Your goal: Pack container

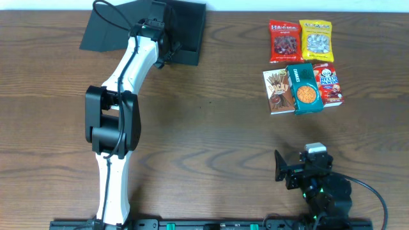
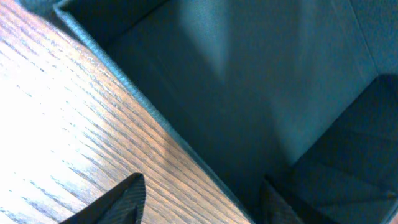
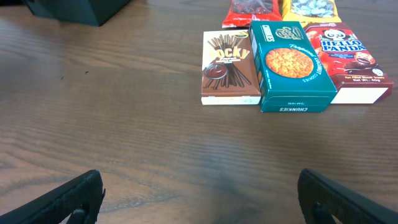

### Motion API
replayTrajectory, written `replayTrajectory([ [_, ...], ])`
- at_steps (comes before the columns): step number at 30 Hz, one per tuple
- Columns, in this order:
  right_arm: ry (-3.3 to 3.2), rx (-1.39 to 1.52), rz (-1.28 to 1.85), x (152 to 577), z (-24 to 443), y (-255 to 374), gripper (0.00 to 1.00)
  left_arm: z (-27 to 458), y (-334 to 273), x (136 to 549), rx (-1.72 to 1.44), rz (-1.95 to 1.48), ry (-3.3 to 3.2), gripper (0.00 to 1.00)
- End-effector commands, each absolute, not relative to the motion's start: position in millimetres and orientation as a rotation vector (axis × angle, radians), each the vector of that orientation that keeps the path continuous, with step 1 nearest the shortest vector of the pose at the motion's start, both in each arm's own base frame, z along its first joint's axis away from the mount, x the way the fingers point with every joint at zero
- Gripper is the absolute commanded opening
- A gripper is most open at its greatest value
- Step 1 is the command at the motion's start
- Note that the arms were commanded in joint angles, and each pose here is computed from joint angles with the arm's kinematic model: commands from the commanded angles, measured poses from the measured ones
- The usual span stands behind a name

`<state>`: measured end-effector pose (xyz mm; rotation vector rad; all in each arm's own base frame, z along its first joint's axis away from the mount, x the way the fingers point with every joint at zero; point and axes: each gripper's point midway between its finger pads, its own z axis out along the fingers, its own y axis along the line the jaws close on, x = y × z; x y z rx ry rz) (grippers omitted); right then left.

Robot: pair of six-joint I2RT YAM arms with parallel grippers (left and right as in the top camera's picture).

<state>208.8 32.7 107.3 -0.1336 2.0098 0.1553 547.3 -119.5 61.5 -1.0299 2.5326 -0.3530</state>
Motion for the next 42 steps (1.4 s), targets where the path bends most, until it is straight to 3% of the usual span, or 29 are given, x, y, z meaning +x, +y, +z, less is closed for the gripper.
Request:
replayTrajectory([
  [1,2.01,-0.164,0.152,208.3,104.9,35.2,0.99,60.2,-115.5,551.0,-1.028,-0.328,2.524,0.55],
  [9,2.01,-0.164,0.152,208.3,104.9,35.2,0.99,57.2,-113.0,545.6,-0.999,-0.292,2.556,0.44],
  [24,2.01,-0.164,0.152,208.3,104.9,35.2,0.99,44.2,-105.0,511.7,-0.879,-0.155,2.734,0.15],
  [29,2.01,-0.164,0.152,208.3,104.9,35.2,0.99,41.5,-103.3,501.1,-0.74,-0.106,2.813,0.13],
  [33,2.01,-0.164,0.152,208.3,104.9,35.2,0.99,39.9,-101.5,492.1,-0.657,-0.074,2.868,0.06],
  [42,2.01,-0.164,0.152,208.3,104.9,35.2,0.99,63.0,-102.0,481.0,-0.486,-0.024,2.896,0.06],
])
